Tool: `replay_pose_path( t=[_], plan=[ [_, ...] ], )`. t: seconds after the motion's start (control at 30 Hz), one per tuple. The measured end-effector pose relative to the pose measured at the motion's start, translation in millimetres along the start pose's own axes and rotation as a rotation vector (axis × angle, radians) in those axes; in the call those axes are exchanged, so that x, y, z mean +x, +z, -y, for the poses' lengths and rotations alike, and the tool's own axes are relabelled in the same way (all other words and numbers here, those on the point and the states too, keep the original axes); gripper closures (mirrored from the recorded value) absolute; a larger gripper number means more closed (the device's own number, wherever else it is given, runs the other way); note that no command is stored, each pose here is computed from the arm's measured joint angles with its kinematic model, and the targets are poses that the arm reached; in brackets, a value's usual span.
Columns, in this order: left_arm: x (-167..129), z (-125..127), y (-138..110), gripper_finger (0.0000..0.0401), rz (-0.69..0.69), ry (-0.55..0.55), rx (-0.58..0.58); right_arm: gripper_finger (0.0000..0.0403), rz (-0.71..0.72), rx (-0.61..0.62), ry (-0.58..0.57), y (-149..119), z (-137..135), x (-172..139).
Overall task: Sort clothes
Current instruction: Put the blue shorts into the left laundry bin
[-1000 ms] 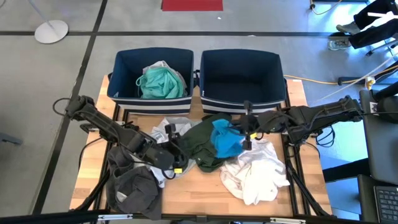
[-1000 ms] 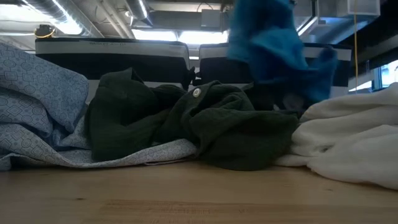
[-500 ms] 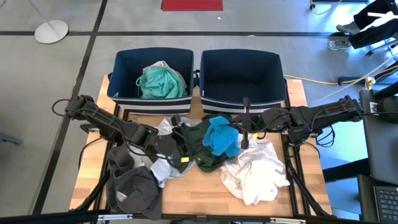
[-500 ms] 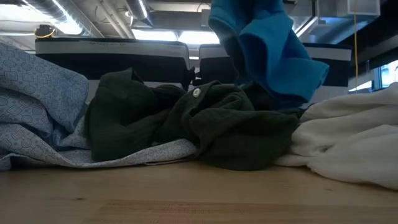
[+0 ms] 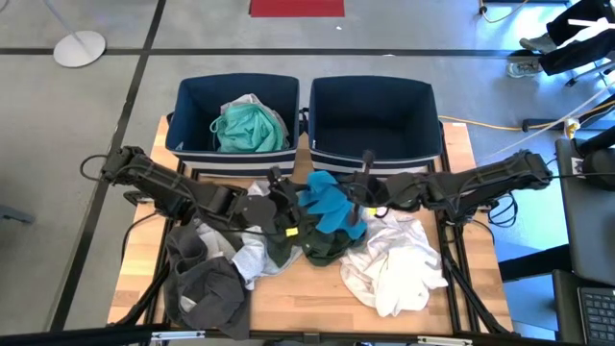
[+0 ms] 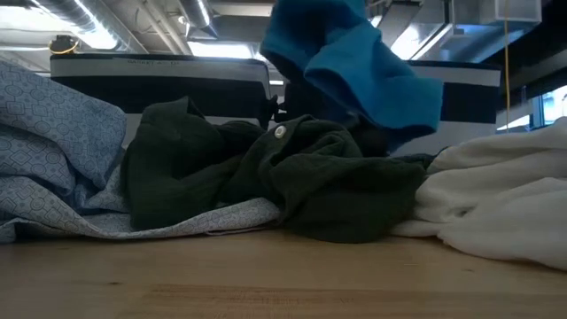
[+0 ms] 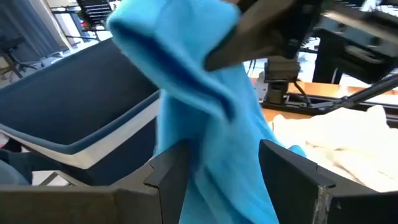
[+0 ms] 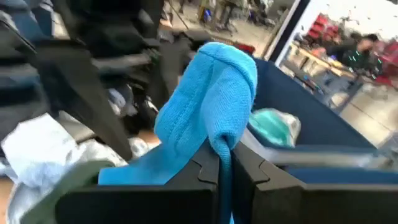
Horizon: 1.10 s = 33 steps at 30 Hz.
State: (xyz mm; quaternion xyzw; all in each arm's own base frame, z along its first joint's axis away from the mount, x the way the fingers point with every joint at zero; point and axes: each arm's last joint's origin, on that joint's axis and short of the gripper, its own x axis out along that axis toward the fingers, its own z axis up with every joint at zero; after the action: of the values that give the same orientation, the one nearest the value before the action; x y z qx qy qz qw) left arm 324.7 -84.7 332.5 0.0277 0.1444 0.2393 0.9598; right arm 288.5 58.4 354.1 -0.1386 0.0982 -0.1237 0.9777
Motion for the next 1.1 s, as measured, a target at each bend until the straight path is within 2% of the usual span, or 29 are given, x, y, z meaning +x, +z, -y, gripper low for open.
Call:
replay_pose_path(
  t=[0.3,0.43,0.77,0.97,1.1],
  plan=[
    [2.3,-3.1,-2.9,0.0219,-0.027,0.014,0.023,0.0388,0.015,-0.011,0.088,0.9,-7.6,-2.7],
    [2.3,-3.0,-2.8,0.0219,-0.027,0.009,0.04,0.0388,0.044,-0.033,0.182,2.4,-12.0,-4.2],
    [1.2,6.1,1.7,0.0219,-0.005,-0.285,0.098,0.0388,0.136,-0.035,0.266,9.7,-12.6,-5.1],
    [0.6,8.0,2.9,0.0222,0.01,-0.347,0.128,0.0388,0.147,-0.034,0.275,10.6,-12.7,-5.3],
    [0.4,8.7,3.3,0.0254,0.018,-0.372,0.152,0.0388,0.161,-0.024,0.271,12.0,-12.1,-5.3]
  ],
)
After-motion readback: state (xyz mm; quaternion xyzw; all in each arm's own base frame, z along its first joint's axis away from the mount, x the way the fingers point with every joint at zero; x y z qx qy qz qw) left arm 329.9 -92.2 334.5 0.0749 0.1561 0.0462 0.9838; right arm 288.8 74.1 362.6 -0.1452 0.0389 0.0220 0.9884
